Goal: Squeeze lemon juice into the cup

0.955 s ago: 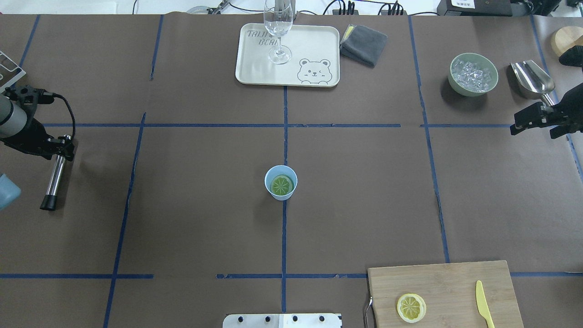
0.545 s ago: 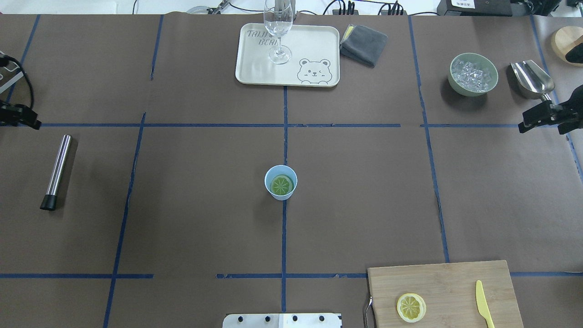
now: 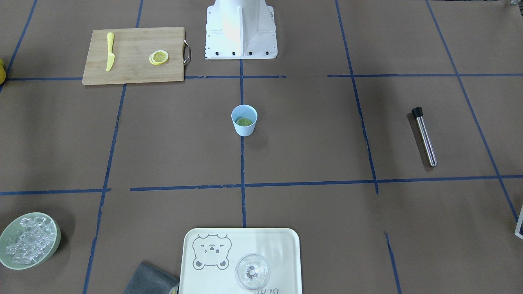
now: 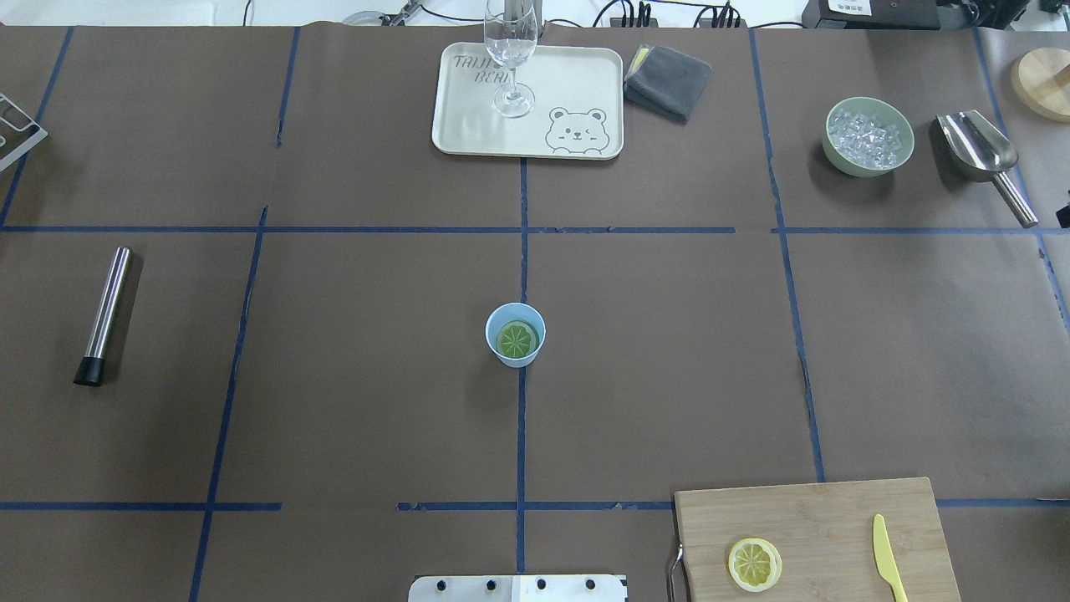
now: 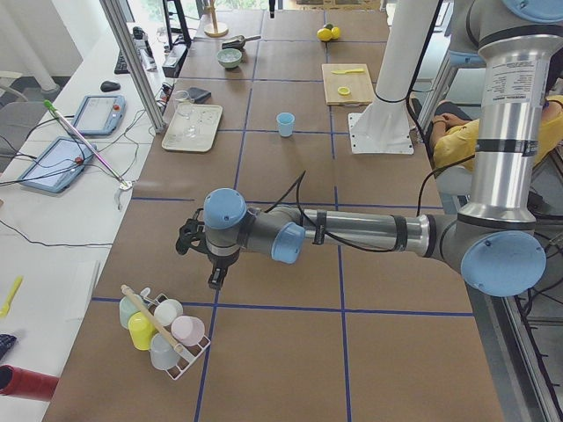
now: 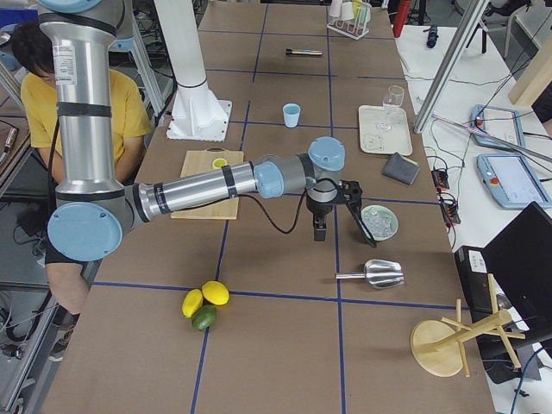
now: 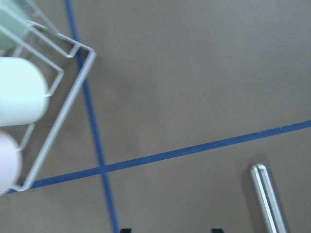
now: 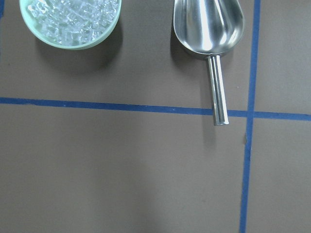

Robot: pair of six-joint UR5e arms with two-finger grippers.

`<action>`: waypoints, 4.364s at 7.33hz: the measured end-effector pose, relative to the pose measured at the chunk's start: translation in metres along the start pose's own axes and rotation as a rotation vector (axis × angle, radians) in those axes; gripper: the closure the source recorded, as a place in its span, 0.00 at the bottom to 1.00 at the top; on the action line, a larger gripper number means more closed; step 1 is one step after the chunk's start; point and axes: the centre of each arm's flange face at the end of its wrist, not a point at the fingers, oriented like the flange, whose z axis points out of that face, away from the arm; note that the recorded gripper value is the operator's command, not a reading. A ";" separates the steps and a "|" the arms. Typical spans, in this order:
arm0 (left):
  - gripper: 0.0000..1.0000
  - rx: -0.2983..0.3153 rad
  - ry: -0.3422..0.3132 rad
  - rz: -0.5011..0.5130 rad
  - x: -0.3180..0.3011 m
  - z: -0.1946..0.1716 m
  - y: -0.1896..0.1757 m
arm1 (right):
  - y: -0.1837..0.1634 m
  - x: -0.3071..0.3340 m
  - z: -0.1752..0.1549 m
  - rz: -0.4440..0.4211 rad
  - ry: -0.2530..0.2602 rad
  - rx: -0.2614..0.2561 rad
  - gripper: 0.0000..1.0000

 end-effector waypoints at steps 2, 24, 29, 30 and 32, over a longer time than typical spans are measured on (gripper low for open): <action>0.00 -0.050 -0.003 -0.021 -0.018 -0.015 0.020 | 0.009 0.041 0.020 0.006 -0.050 -0.076 0.00; 0.00 -0.228 0.012 0.026 0.007 -0.001 0.020 | 0.039 0.078 0.021 0.003 -0.044 -0.083 0.00; 0.00 -0.232 0.014 0.021 0.005 0.002 0.019 | 0.045 0.084 0.024 -0.008 -0.040 -0.080 0.00; 0.00 -0.231 0.015 0.021 0.005 0.002 0.019 | 0.049 0.090 0.023 -0.007 -0.040 -0.065 0.00; 0.00 -0.233 0.015 0.020 0.005 0.002 0.020 | 0.054 0.103 0.014 0.010 -0.038 -0.030 0.00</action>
